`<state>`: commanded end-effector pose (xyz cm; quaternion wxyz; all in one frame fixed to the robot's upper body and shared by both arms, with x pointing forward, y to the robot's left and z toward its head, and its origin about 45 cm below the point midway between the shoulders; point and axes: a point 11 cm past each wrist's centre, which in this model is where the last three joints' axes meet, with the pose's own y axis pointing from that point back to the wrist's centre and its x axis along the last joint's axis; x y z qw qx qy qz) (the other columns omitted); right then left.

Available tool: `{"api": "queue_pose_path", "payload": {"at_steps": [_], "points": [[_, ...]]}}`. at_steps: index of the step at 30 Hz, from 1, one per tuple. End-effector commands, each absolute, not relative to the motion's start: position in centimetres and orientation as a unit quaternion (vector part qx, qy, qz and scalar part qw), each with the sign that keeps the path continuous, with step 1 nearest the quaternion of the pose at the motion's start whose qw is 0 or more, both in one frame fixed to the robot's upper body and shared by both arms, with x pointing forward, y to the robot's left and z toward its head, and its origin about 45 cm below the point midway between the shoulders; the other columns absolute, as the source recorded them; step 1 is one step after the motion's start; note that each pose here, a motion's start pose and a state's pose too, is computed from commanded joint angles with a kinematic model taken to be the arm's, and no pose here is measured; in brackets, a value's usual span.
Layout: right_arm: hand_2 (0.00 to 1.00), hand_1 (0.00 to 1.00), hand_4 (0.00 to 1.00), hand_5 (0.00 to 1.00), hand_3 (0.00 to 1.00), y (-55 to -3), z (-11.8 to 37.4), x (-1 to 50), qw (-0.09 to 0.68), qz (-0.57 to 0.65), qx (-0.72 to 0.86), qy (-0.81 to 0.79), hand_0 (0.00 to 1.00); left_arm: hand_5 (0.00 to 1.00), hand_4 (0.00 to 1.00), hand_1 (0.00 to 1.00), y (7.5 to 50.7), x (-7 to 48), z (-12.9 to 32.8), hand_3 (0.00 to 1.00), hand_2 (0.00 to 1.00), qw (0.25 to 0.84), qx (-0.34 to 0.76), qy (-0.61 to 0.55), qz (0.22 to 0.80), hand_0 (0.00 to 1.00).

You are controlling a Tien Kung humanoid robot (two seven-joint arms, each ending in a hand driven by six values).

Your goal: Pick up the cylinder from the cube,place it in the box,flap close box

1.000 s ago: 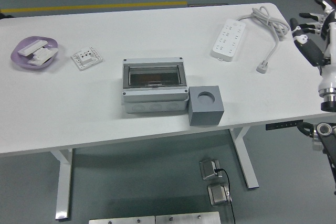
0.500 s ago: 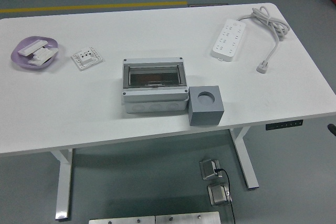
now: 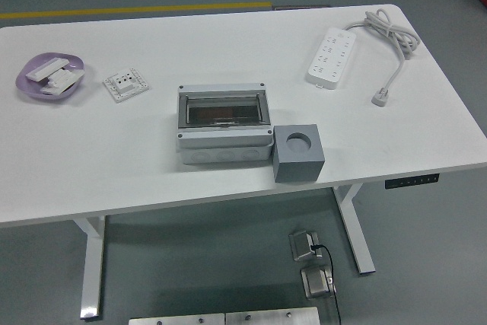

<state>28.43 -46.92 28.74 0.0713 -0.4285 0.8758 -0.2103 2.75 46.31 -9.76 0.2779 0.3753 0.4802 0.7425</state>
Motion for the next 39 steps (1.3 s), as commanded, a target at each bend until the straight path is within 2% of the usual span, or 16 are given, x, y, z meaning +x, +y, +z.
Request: {"api": "queue_pose_path", "payload": {"at_steps": [25,38,39], "points": [[0.664,0.542,0.866,0.529,0.814,-45.8,28.3,30.9,0.060,-0.188,-0.473,0.858,0.656,0.775,0.659,0.724,44.5,0.5,-10.7,0.791,0.722,0.267,0.376,0.504,0.731,0.703],[0.683,0.565,0.880,0.538,0.822,-42.0,27.6,33.8,0.110,-0.144,-0.540,0.822,0.656,0.773,0.660,0.724,43.9,0.8,-10.8,0.792,0.722,0.270,0.374,0.507,0.728,0.703],[0.724,0.666,0.892,0.546,0.838,-41.7,27.6,34.0,0.110,-0.143,-0.544,0.820,0.687,0.771,0.661,0.724,43.9,0.9,-10.8,0.792,0.722,0.270,0.373,0.507,0.729,0.703]]}}
